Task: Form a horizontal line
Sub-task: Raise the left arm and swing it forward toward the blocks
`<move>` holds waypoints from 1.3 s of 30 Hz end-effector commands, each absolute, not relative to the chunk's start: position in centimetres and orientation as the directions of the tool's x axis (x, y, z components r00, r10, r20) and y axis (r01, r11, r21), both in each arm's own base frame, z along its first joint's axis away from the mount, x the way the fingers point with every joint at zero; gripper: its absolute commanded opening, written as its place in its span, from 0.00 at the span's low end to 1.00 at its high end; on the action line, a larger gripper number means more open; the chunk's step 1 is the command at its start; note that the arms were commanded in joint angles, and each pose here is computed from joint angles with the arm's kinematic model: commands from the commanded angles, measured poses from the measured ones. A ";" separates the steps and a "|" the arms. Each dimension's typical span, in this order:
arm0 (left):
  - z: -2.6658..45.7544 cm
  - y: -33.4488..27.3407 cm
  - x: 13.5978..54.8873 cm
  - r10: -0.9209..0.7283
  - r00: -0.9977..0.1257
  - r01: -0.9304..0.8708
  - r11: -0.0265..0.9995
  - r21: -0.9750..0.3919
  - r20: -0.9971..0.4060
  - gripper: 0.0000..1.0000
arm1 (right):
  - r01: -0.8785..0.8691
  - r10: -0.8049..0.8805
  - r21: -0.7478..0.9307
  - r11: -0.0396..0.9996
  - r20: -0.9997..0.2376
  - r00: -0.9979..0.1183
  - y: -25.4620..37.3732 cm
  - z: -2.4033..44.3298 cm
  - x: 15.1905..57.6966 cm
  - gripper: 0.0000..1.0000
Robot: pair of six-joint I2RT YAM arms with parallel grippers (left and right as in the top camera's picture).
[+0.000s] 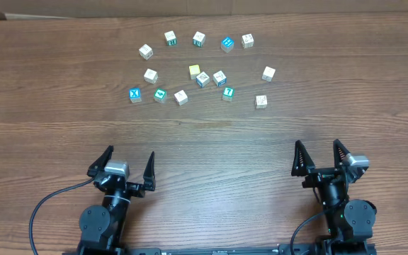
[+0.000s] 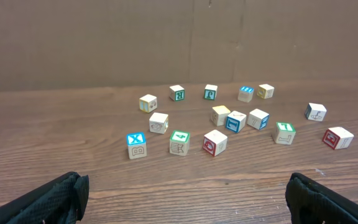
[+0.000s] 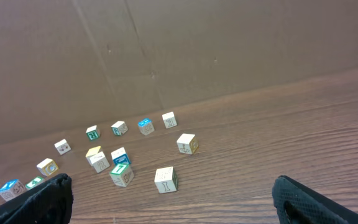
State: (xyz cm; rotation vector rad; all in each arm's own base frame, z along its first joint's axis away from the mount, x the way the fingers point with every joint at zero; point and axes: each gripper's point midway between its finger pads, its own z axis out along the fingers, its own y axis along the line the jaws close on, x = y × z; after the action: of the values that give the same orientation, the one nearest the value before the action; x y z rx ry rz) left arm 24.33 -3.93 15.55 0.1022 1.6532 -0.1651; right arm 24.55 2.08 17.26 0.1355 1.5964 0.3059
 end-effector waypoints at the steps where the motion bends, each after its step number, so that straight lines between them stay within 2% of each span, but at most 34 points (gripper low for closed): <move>1: 15.7 -3.9 24.3 -0.011 -0.077 0.162 0.987 -0.023 -0.997 0.99 | -0.101 0.273 0.276 0.956 -0.961 -0.046 2.0 17.1 24.5 1.00; 6: 16.8 -3.8 24.4 -0.018 -0.029 0.160 0.987 -0.022 -0.999 1.00 | -0.101 0.273 0.276 0.956 -0.961 -0.047 2.0 17.1 24.5 1.00; 9: 19.2 -4.0 24.3 -0.032 0.065 0.173 0.985 -0.021 -0.997 1.00 | -0.101 0.273 0.276 0.956 -0.961 -0.047 2.0 17.1 24.5 1.00; 10: 21.2 -4.5 24.0 -0.052 0.136 0.207 0.978 -0.023 -0.989 1.00 | -0.101 0.273 0.276 0.956 -0.961 -0.046 2.0 17.1 24.5 1.00; 12: 23.6 -5.1 23.3 -0.092 0.198 0.250 0.967 -0.040 -0.976 1.00 | -0.101 0.273 0.276 0.956 -0.961 -0.046 2.0 17.1 24.5 1.00; 15: 26.9 -5.1 22.4 -0.155 0.248 0.276 0.958 -0.083 -0.956 1.00 | -0.101 0.273 0.276 0.956 -0.961 -0.046 2.0 17.1 24.5 1.00; 22: 34.9 -4.7 19.5 -0.167 0.329 0.283 0.957 -0.072 -0.930 1.00 | -0.101 0.273 0.276 0.956 -0.961 -0.047 2.0 17.1 24.5 1.00; 29: 44.0 -5.2 19.4 -0.084 0.272 0.288 0.958 -0.003 -0.959 0.99 | -0.101 0.273 0.276 0.956 -0.961 -0.046 2.0 17.1 24.5 1.00; 39: 51.4 -6.9 25.7 0.010 -0.012 0.322 0.947 0.006 -1.000 0.99 | -0.101 0.273 0.276 0.956 -0.961 -0.046 2.0 17.1 24.5 1.00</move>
State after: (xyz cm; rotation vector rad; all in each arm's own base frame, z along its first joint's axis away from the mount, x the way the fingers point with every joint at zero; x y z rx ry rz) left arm 23.79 -6.08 49.40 0.2020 1.5382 -0.2664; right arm 24.54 2.08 17.28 0.1350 1.5953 0.3063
